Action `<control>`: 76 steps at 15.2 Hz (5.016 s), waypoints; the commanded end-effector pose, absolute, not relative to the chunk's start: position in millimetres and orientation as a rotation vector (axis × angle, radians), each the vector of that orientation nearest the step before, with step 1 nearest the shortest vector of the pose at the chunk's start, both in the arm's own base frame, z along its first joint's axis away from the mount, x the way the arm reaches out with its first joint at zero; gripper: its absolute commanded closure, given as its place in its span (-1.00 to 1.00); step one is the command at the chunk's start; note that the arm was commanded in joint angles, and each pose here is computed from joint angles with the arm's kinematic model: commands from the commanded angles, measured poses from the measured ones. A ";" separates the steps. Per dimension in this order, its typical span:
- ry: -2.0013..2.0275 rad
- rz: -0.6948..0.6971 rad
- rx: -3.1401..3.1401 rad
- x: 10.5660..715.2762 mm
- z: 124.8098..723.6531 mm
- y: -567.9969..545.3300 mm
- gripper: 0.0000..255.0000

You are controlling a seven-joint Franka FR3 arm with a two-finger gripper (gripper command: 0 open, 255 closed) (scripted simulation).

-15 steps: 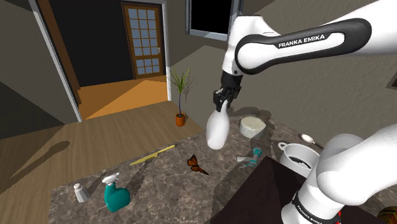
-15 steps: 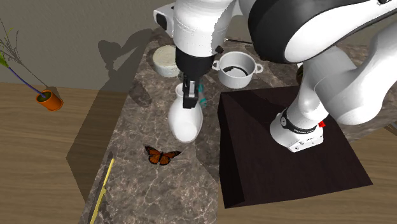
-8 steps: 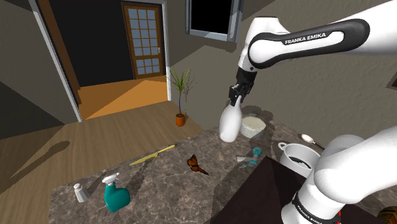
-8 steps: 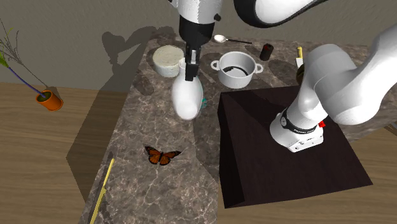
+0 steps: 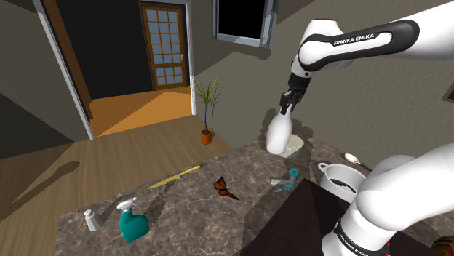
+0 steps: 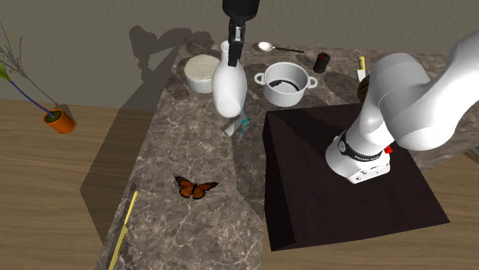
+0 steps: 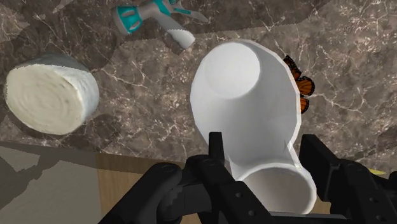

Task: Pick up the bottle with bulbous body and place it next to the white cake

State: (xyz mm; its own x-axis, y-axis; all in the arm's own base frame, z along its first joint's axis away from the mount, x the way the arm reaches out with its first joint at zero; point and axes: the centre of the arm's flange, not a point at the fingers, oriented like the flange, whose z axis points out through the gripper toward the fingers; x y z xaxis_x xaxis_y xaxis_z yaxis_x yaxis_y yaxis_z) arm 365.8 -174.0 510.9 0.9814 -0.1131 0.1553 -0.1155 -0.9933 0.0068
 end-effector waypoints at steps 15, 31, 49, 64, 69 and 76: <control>-0.177 0.243 3.111 333.4 511.2 -384.4 1.00; -0.177 0.243 3.111 313.3 480.0 -510.4 1.00; -0.177 0.243 3.111 313.3 384.9 -510.4 1.00; -0.177 0.243 3.111 313.3 305.7 -510.4 1.00; -0.177 0.243 3.111 313.3 279.3 -510.4 1.00; -0.177 0.243 3.111 313.3 242.4 -510.4 1.00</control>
